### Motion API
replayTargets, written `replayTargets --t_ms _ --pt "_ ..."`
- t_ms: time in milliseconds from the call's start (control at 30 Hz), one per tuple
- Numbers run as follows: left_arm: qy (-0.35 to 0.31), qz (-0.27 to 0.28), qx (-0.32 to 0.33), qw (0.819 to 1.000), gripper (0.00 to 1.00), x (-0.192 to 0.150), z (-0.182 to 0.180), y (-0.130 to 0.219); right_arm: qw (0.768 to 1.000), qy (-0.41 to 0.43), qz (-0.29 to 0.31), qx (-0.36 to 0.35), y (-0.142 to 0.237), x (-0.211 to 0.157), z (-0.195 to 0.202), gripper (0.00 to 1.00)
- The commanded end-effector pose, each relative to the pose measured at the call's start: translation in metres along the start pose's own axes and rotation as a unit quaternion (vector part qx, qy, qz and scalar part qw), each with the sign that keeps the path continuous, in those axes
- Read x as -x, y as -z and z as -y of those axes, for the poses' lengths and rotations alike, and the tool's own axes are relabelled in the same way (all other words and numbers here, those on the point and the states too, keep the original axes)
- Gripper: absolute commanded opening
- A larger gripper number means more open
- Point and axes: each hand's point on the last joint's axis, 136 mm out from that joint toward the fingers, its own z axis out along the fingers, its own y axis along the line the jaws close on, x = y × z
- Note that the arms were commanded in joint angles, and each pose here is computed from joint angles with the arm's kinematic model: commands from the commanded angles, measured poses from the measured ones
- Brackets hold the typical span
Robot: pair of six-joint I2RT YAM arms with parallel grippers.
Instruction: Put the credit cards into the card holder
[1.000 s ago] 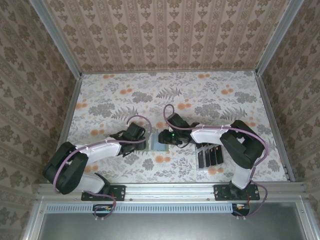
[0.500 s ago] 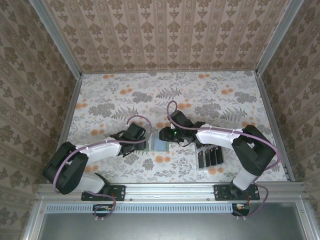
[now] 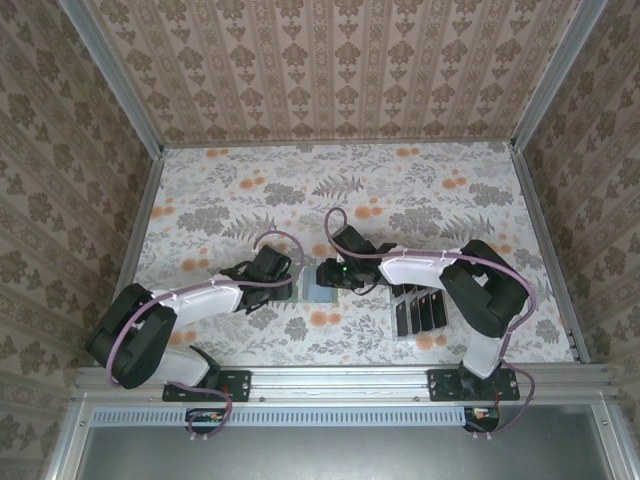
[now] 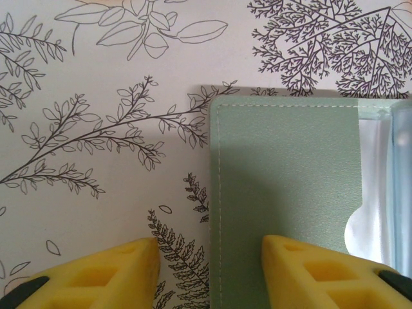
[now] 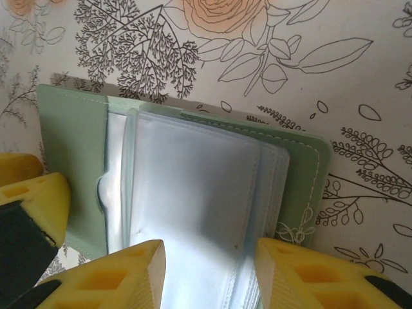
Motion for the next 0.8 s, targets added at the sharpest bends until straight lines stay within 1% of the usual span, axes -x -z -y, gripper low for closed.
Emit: replayTargets --t_ms 0,267,467,767 --pt "0.006 -0.020 -0.012 1.000 0.50 -0.015 0.003 -0.008 1.000 -0.001 -0.009 0.004 -0.007 -0.003 -0.003 0.46" --pt "0.006 -0.026 -0.014 1.000 0.49 -0.020 0.004 -0.011 0.998 -0.017 -0.025 0.049 -0.019 -0.006 -0.018 0.47" --pt "0.007 -0.023 -0.018 1.000 0.49 -0.019 0.006 -0.009 0.996 -0.022 -0.020 0.089 -0.014 0.000 -0.036 0.47" --pt "0.026 0.003 -0.024 0.999 0.51 -0.006 0.006 0.007 0.994 -0.022 -0.017 0.109 -0.005 0.006 -0.052 0.47"
